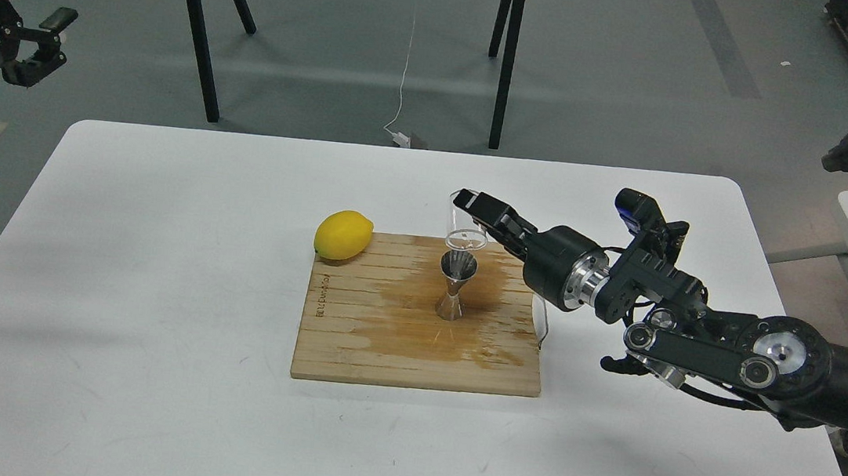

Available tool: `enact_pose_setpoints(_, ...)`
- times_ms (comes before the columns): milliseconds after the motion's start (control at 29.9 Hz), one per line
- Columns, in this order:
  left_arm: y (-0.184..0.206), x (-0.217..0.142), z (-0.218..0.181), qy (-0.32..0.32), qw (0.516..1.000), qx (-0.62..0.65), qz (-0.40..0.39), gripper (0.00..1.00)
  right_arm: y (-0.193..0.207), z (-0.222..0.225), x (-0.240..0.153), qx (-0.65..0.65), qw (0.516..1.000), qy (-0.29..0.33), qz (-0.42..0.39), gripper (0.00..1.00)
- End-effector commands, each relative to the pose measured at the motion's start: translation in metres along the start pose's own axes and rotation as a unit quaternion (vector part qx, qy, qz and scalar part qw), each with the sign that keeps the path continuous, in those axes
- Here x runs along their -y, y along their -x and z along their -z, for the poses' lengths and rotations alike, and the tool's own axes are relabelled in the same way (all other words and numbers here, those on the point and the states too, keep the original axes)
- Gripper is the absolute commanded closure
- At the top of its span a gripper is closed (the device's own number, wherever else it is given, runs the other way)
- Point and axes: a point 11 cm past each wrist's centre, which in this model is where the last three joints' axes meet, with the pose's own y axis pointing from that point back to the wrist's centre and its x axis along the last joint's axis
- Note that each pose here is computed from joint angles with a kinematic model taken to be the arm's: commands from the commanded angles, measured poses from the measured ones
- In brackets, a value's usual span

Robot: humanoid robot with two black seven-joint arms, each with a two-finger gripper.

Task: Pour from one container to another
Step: 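Tilt the measuring cup to pour dark liquid into the jigger, then tilt the cup upright and move it back away from the jigger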

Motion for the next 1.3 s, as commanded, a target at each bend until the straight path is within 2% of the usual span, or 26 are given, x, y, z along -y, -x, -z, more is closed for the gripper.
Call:
enact_pose_setpoints(0,0.0,0.0,0.0,0.0,1.0,0.0,0.0,0.01,0.001,0.0,0.0,-0.005,1.0,-0.004,0.001,0.78)
enact_pose_setpoints(367,0.0,0.0,0.0,0.0,1.0,0.0,0.0,0.01,0.001,0.005,-0.001,-0.022,0.999,-0.028,0.003,0.78)
enact_pose_setpoints(935,0.0,0.0,0.001,-0.001,1.0,0.0,0.0,0.01,-0.014,-0.007,-0.011,-0.005,1.0,-0.013,-0.02,0.78)
enact_pose_setpoints(1069,0.0,0.0,0.001,0.0,1.0,0.0,0.0,0.01,-0.026,-0.006,-0.013,0.055,0.997,-0.011,-0.051,0.78)
enact_pose_setpoints(1269,0.0,0.0,-0.001,0.001,1.0,0.001,0.0,0.01,-0.063,0.003,-0.019,0.239,0.963,-0.024,-0.126,0.78)
